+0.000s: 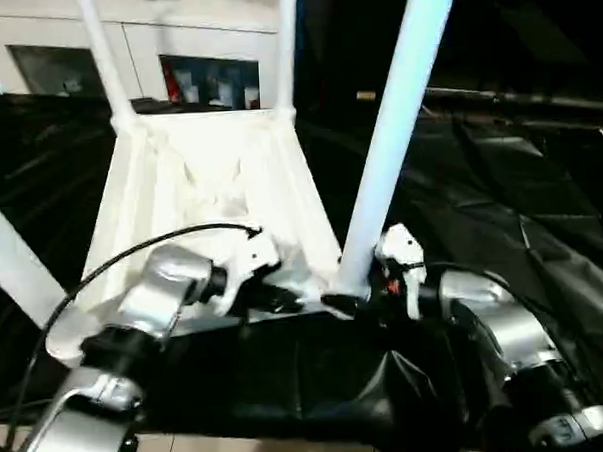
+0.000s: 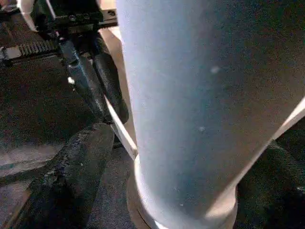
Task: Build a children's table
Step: Rotate leg to tighten
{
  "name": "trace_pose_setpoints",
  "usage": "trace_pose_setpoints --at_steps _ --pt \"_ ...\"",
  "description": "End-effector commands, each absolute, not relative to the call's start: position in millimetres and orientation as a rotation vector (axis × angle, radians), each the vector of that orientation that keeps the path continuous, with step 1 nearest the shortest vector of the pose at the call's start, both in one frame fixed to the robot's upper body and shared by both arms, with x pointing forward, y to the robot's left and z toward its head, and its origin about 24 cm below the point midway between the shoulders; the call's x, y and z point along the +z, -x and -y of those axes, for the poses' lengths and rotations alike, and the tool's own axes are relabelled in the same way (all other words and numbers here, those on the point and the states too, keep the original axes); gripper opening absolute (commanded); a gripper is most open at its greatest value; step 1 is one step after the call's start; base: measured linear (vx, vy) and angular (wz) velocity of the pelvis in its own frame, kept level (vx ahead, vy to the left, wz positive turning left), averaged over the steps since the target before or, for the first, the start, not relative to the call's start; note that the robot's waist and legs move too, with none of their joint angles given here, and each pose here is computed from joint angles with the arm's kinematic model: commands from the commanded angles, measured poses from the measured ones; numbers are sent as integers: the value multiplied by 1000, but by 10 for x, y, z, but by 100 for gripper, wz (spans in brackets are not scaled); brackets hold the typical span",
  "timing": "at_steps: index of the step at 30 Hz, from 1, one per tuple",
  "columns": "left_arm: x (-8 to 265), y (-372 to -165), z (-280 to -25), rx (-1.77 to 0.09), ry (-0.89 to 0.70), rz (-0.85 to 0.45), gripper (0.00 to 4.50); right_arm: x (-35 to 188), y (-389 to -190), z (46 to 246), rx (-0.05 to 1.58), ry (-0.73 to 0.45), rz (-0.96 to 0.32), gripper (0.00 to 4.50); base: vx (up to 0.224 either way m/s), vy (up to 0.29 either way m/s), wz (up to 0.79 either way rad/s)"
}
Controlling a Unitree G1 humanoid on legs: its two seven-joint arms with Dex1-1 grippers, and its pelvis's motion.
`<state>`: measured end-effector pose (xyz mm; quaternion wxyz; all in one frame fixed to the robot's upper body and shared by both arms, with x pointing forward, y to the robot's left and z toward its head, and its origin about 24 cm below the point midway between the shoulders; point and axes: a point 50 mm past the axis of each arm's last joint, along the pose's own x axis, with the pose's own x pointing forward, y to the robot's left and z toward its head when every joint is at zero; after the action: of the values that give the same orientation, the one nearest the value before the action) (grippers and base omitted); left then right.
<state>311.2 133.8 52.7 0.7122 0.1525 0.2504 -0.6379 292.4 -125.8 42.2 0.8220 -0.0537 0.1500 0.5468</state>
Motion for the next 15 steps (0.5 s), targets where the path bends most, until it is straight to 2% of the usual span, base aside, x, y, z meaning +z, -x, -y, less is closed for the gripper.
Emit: trace_pose_setpoints --at_steps 1,5,6,7,12,13,15 --pt "560 -3029 -1134 -1543 -279 -498 0 420 -2878 1162 1230 114 -331 370 0 0 0" --pt "562 -3026 -1139 -1542 -277 -500 0 405 -2881 1163 1229 121 -340 358 0 0 0" --pt "562 -3026 -1139 -1542 -277 -500 0 405 -2881 1163 1229 121 -340 330 0 0 0" --pt "563 -3025 -1139 -1542 -277 -500 0 399 -2881 1164 1229 132 -344 321 0 0 0" --pt "562 -3029 -1147 -1533 -280 -501 0 376 -2884 1160 1221 145 -355 311 0 0 0" --pt "562 -3030 -1147 -1532 -280 -501 0 375 -2883 1159 1222 146 -356 283 0 0 0" --pt "562 -3028 -1154 -1529 -281 -501 0 369 -2875 1156 1224 151 -358 279 0 0 0"
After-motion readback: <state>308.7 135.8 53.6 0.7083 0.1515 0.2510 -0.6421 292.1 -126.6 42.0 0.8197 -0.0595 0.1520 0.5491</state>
